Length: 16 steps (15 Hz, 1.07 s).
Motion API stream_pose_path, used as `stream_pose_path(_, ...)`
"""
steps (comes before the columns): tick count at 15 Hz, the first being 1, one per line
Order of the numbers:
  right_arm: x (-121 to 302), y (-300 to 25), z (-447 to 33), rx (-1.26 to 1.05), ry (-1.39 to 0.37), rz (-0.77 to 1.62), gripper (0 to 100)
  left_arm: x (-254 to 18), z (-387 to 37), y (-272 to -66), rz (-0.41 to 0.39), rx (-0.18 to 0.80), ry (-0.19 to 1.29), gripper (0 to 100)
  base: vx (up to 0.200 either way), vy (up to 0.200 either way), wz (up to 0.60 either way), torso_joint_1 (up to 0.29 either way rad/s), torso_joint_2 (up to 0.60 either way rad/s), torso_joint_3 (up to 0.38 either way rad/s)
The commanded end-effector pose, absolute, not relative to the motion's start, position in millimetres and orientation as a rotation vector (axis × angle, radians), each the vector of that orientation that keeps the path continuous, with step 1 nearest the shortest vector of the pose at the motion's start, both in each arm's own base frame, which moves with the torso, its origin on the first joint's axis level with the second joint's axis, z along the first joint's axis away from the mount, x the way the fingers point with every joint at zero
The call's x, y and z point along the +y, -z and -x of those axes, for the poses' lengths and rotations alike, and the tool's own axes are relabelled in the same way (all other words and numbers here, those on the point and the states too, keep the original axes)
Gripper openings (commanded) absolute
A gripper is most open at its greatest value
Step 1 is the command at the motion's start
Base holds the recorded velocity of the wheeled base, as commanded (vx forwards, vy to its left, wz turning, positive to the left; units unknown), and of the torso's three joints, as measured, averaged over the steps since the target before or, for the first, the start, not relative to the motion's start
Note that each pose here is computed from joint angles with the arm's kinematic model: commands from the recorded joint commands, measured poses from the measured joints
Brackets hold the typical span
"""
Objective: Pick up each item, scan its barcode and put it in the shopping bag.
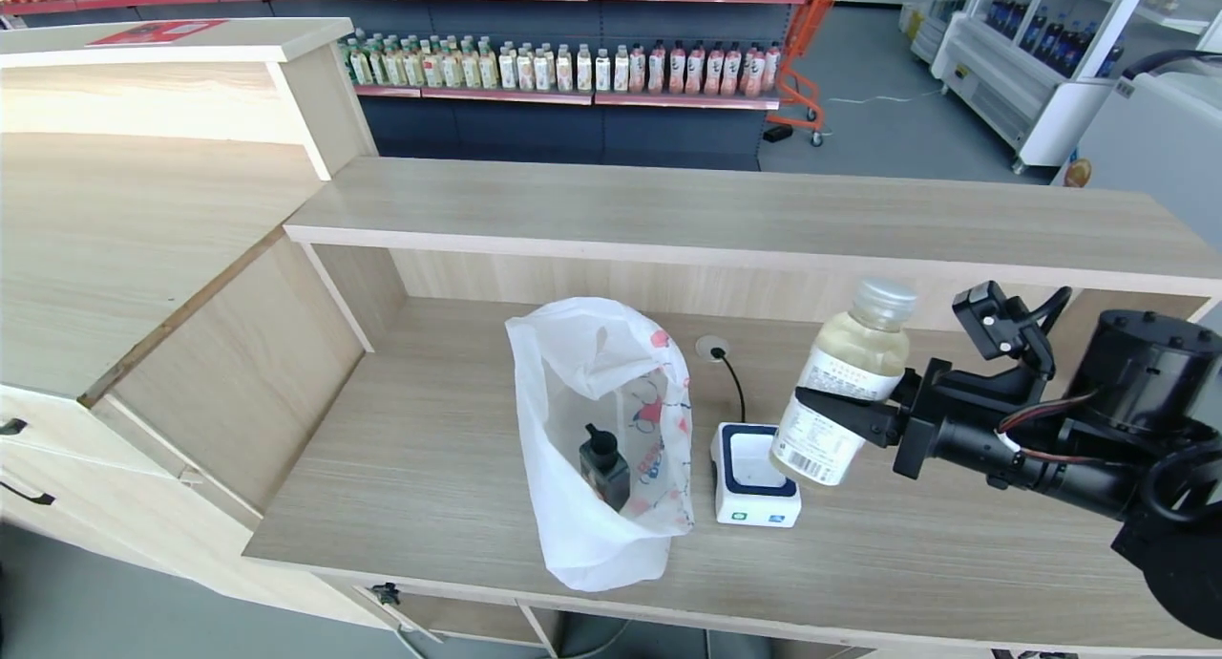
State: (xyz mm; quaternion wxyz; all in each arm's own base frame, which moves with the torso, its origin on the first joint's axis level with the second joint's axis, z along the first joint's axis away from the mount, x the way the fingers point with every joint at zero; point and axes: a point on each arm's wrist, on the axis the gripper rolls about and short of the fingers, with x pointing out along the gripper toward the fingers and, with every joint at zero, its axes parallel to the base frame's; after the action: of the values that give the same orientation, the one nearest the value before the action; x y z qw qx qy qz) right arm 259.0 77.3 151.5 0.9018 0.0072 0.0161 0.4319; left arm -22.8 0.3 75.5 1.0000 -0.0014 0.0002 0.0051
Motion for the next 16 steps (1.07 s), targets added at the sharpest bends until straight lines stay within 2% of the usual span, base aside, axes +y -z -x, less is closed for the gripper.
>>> stream_pose_path(1, 75, -152, -260, 0.03, -0.885, -0.014, 0, 0, 23, -75, 0.005, 0.0, -0.011, 100, 0.0, 0.0, 0.0, 0.0, 0.0, 0.0)
stream_pose_path(3, 74, -152, -260, 0.03, -0.882, -0.014, 0, 0, 23, -75, 0.003, 0.0, -0.011, 100, 0.0, 0.0, 0.0, 0.0, 0.0, 0.0)
stream_pose_path(8, 72, -152, -261, 0.03, -0.871, -0.014, 0, 0, 23, -75, 0.006, 0.0, -0.011, 100, 0.0, 0.2, 0.0, 0.009, 0.0, 0.001)
stream_pose_path(12, 75, -137, -275, 0.076, -0.863, -0.019, 0, 0, 23, -75, 0.005, 0.0, -0.011, 100, 0.0, 0.0, 0.0, 0.0, 0.0, 0.0)
stream_pose_path(16, 83, -107, -316, 0.137, -0.744, -0.022, 0, 0, 23, -75, 0.005, 0.0, -0.011, 100, 0.0, 0.0, 0.0, 0.0, 0.0, 0.0)
